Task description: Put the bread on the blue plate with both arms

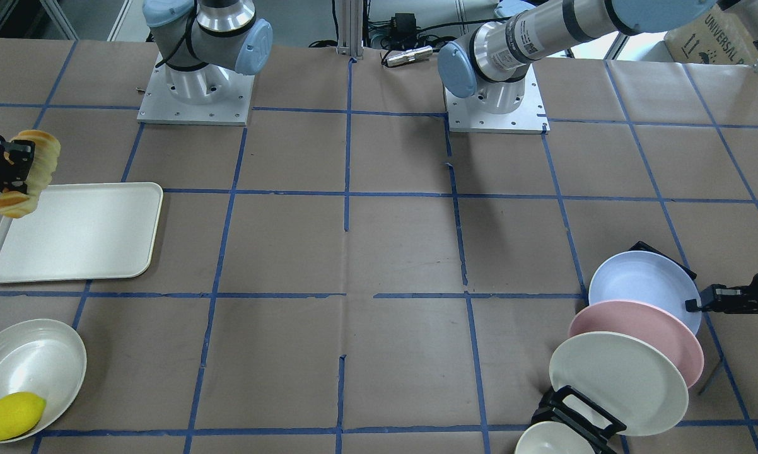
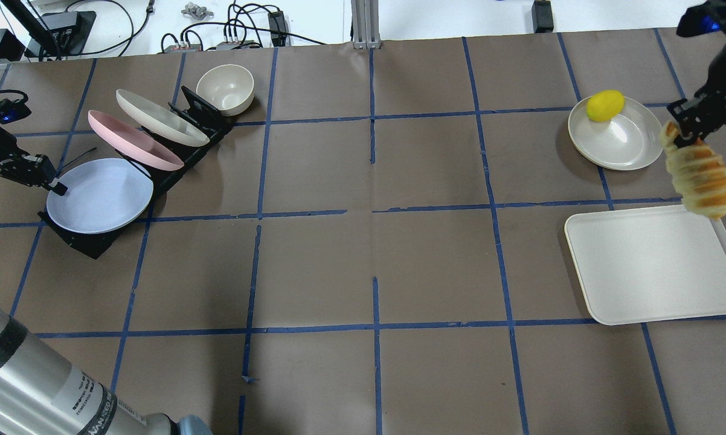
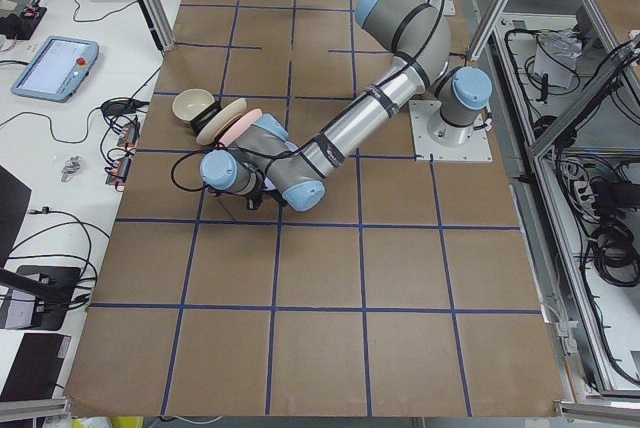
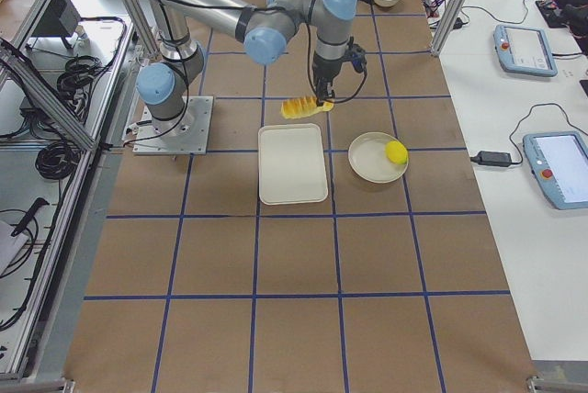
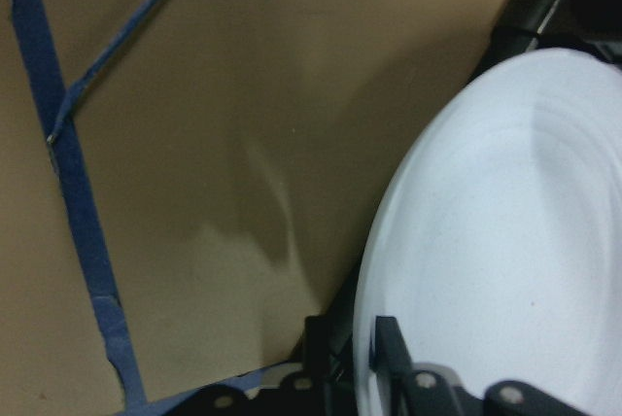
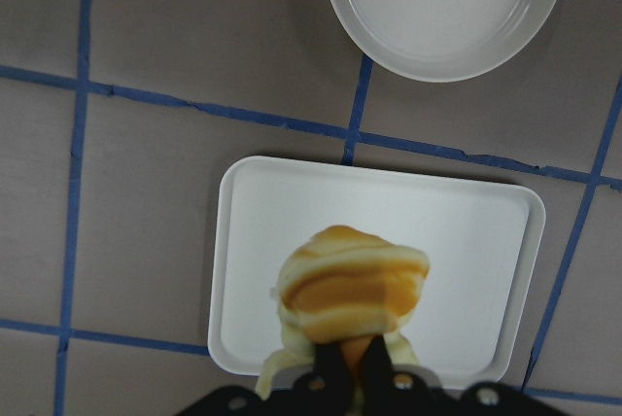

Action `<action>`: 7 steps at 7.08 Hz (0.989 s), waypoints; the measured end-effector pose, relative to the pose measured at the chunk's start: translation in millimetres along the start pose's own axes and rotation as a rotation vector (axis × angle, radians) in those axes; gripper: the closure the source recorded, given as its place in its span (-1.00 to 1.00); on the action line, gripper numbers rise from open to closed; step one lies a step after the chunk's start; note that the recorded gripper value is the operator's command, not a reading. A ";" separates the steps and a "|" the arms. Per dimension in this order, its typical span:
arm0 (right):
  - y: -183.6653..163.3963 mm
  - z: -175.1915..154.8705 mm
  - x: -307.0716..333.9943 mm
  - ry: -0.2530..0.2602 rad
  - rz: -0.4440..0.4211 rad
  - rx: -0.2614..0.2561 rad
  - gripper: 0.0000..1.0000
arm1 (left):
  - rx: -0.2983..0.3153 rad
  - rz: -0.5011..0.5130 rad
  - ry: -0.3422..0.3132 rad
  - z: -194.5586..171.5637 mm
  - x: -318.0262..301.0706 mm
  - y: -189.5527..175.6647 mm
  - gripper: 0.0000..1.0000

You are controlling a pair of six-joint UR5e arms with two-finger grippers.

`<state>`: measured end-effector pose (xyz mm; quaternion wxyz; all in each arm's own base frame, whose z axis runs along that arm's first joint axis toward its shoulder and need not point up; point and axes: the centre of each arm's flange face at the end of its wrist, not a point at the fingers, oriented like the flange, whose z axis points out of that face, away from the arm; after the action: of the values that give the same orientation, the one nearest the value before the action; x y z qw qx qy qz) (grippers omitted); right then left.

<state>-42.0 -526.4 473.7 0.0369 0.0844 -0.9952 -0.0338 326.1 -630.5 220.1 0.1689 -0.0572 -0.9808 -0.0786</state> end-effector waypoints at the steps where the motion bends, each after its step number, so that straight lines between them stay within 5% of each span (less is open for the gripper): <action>1: -7.6 -40.2 -42.6 0.005 0.043 0.000 0.87 | -0.001 0.001 -0.002 -6.5 2.9 1.9 0.75; 4: -11.5 -101.1 -148.8 -0.064 0.150 0.009 0.87 | -0.003 0.002 -0.020 -38.1 18.7 16.4 0.78; 7: -11.0 -102.6 -174.9 -0.092 0.195 -0.004 0.88 | -0.018 0.004 -0.028 -90.4 73.2 56.4 0.78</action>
<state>139.9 -513.6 563.1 -0.0058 -0.0146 -0.9992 -0.0356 294.5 -584.6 336.8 0.1550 -0.0615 -0.9822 -0.0861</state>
